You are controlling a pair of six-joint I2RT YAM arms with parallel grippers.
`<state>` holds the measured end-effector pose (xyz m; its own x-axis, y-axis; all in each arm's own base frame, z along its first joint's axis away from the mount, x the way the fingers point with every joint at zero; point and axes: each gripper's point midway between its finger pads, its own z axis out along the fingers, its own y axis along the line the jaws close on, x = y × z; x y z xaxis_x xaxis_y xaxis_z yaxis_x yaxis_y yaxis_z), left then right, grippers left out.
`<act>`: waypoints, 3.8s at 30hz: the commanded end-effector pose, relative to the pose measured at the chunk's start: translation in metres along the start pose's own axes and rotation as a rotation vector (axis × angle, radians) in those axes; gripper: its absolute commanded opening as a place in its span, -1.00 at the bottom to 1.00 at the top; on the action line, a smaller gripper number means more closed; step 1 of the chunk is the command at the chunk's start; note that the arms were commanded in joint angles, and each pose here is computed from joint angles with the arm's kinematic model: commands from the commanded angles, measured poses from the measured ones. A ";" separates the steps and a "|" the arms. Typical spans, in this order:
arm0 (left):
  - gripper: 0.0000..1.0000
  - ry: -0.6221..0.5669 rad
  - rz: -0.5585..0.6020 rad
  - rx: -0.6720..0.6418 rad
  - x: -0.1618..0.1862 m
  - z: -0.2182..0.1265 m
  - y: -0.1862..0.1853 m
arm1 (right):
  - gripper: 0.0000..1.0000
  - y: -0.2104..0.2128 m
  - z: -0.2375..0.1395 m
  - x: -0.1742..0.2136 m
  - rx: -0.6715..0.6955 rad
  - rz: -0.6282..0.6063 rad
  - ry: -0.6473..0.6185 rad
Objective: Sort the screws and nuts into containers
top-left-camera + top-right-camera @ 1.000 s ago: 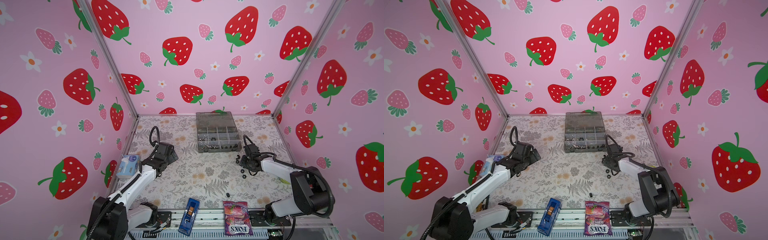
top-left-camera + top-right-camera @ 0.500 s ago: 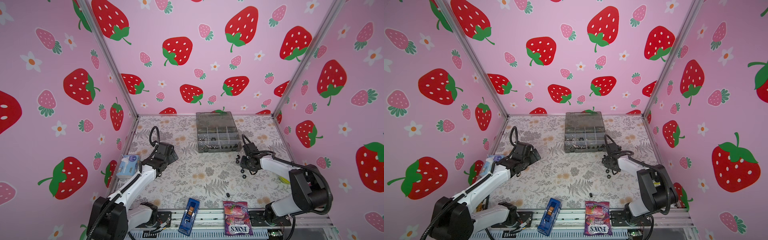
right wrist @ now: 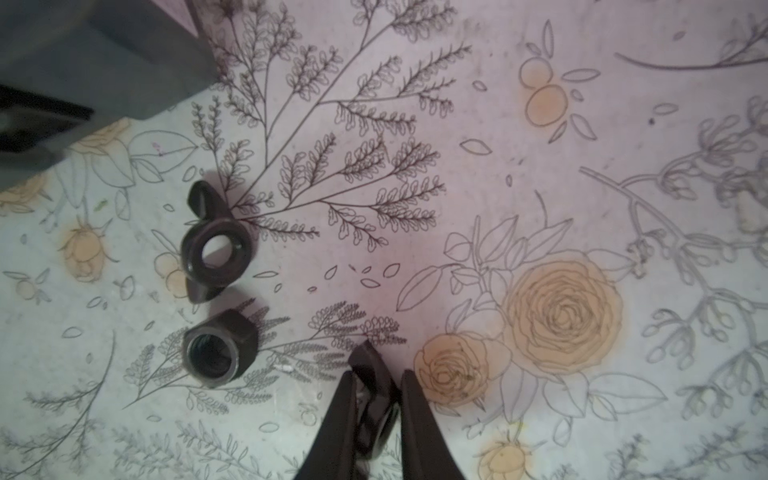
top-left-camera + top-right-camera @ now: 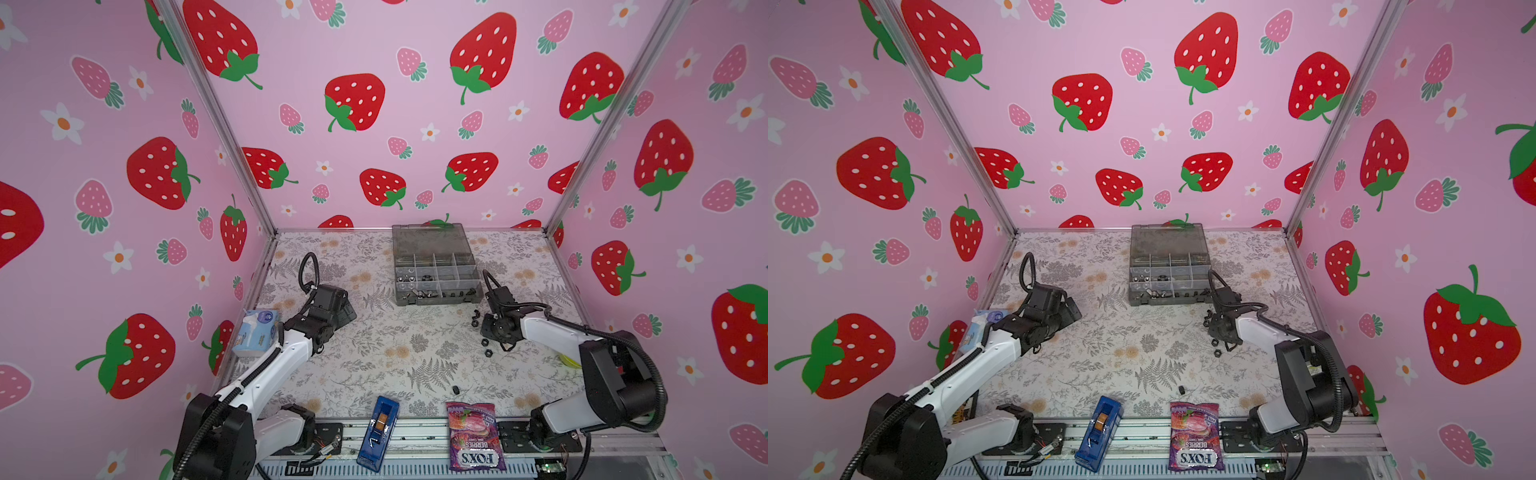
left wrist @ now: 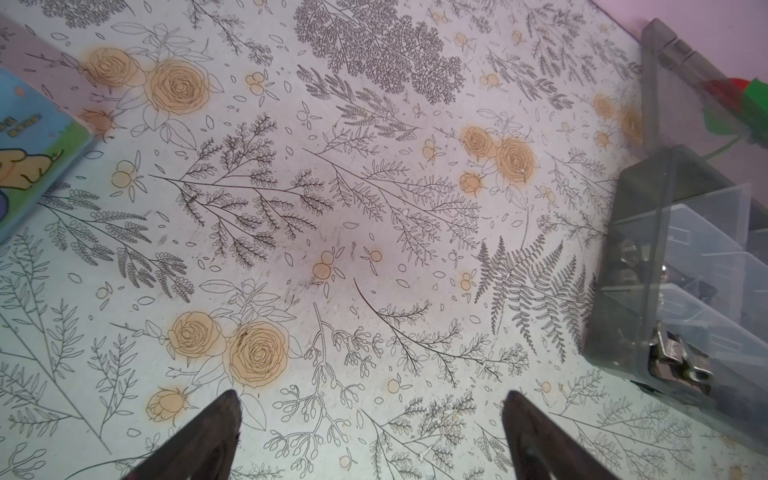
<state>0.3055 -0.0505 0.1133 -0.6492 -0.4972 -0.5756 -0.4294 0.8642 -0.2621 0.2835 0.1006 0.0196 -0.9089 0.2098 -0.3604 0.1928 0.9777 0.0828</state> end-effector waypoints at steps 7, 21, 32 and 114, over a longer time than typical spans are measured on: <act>0.98 -0.042 -0.030 0.010 -0.015 -0.006 -0.006 | -0.92 -0.003 -0.004 0.010 0.023 -0.023 0.042; 0.99 -0.053 -0.033 0.004 -0.017 -0.009 -0.003 | -1.00 0.004 -0.019 -0.001 -0.001 -0.032 0.004; 0.99 -0.053 -0.033 -0.001 -0.017 -0.008 -0.003 | -1.00 0.060 -0.067 -0.047 -0.133 -0.110 -0.147; 0.99 -0.074 -0.038 0.030 -0.014 -0.019 0.003 | -0.18 0.048 -0.042 -0.036 -0.066 -0.125 -0.122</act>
<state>0.3051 -0.0484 0.1377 -0.5834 -0.5237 -0.6208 -0.4123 0.8495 -0.3291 0.3112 0.1424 0.0831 -0.8658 0.0657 -0.4961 0.0313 0.9965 0.0774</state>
